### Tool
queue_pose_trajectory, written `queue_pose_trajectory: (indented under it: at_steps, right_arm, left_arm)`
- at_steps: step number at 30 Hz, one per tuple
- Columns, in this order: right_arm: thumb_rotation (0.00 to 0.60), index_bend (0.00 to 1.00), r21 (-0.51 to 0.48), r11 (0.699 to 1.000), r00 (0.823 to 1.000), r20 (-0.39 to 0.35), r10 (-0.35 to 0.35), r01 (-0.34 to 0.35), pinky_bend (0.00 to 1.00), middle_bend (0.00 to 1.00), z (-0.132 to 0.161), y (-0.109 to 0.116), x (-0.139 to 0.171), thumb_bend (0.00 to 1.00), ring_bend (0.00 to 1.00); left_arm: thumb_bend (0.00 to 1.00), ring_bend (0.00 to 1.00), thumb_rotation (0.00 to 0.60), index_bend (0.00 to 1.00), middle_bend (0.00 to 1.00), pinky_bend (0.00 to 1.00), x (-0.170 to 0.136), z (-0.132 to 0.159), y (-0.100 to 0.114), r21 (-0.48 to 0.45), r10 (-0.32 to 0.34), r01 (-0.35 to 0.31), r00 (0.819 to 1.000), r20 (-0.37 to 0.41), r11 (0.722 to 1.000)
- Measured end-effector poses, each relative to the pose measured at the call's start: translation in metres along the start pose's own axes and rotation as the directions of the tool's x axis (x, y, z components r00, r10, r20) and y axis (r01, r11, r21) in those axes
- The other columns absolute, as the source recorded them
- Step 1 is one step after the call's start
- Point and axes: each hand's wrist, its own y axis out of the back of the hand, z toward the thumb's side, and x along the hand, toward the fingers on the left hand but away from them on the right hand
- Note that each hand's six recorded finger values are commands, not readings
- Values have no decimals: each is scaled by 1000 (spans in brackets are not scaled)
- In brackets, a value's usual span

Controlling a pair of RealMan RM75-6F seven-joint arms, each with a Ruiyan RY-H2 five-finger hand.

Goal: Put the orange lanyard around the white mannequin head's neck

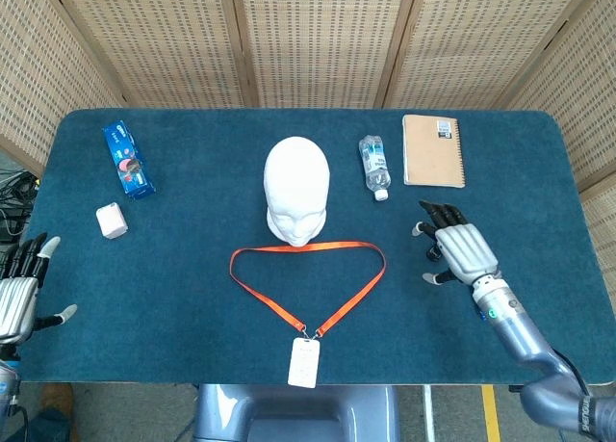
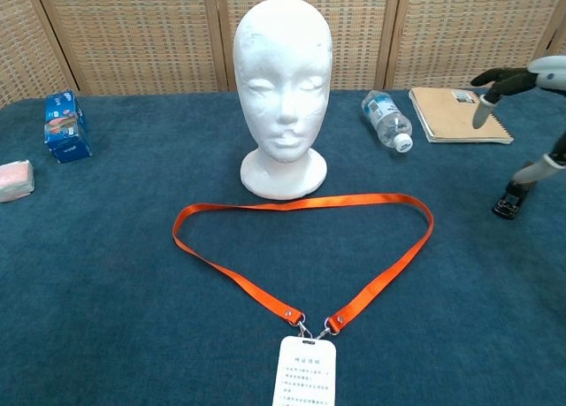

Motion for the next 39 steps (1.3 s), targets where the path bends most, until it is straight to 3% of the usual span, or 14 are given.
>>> queue_pose_trajectory:
  at_steps: [6, 12, 24, 39]
  right_arm:
    - [600, 424, -78, 995, 997, 45, 59, -55, 0, 0, 12, -26, -42, 413, 0]
    - [600, 443, -78, 992, 993, 57, 103, -98, 0, 0, 28, -47, -65, 427, 0]
    - [600, 464, -34, 991, 987, 93, 129, -127, 0, 0, 41, -79, -82, 484, 0]
    - [600, 469, 40, 993, 981, 164, 104, -112, 0, 0, 37, -89, -96, 517, 0]
  left_arm:
    - [0, 0, 600, 0, 0, 0, 6, -5, -3, -2, -12, 12, 1000, -20, 1000]
    - [0, 0, 600, 0, 0, 0, 8, -7, -5, -4, -22, 22, 999, -28, 1000]
    - [0, 0, 600, 0, 0, 0, 11, -9, -7, -8, -30, 29, 999, -38, 1000]
    - [0, 0, 600, 0, 0, 0, 13, -12, -7, -17, -36, 35, 998, -44, 999]
